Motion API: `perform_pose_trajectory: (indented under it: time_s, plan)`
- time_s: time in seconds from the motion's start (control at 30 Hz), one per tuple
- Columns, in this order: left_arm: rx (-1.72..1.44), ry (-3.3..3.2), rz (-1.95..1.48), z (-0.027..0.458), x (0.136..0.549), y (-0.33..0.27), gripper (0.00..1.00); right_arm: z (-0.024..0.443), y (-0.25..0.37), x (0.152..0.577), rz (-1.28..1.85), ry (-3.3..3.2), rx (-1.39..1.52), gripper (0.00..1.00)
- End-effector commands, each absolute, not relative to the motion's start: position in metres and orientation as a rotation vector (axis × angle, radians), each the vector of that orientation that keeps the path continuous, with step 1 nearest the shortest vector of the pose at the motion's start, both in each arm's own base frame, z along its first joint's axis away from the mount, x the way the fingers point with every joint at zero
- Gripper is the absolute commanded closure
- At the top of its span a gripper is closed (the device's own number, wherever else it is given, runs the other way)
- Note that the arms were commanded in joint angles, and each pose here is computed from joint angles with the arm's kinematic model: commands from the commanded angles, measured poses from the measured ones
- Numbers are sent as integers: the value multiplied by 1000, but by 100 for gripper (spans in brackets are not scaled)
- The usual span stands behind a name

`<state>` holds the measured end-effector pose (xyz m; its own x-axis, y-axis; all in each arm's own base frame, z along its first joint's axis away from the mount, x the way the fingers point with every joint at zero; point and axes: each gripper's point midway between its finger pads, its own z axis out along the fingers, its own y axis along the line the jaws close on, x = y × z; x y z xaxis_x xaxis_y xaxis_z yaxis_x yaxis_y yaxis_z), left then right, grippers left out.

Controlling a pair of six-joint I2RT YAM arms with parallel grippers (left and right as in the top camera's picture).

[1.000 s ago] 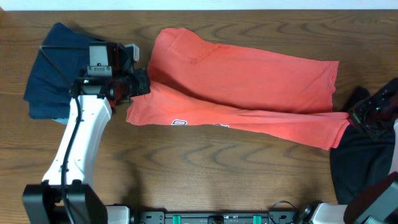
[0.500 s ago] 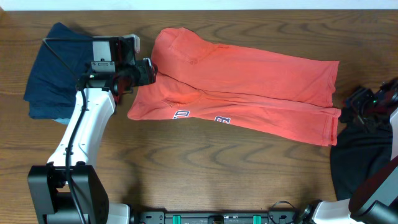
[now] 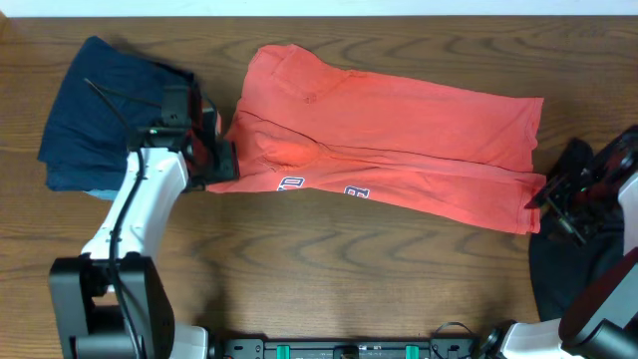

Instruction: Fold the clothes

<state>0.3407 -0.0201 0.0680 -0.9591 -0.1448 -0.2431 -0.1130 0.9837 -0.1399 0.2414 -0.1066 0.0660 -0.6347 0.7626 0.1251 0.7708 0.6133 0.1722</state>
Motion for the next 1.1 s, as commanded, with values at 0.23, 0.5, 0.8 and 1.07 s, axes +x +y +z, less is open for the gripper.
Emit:
perform_pose_trajectory:
  time_s: [0.23,0.5,0.8,1.07]
  plan:
    - [-213,2891,9,7,357,6,48,29,-74,240,-569,-2855,-1151,31]
    - [-299,2936,13,8,344,17,94,16,-95,227,-340,-2831,-1249,31]
    - [-357,2902,11,28,340,28,94,-7,-89,237,-424,-2866,-1352,72]
    - [-394,2864,12,52,333,34,94,8,-87,241,-499,-2841,-1354,99]
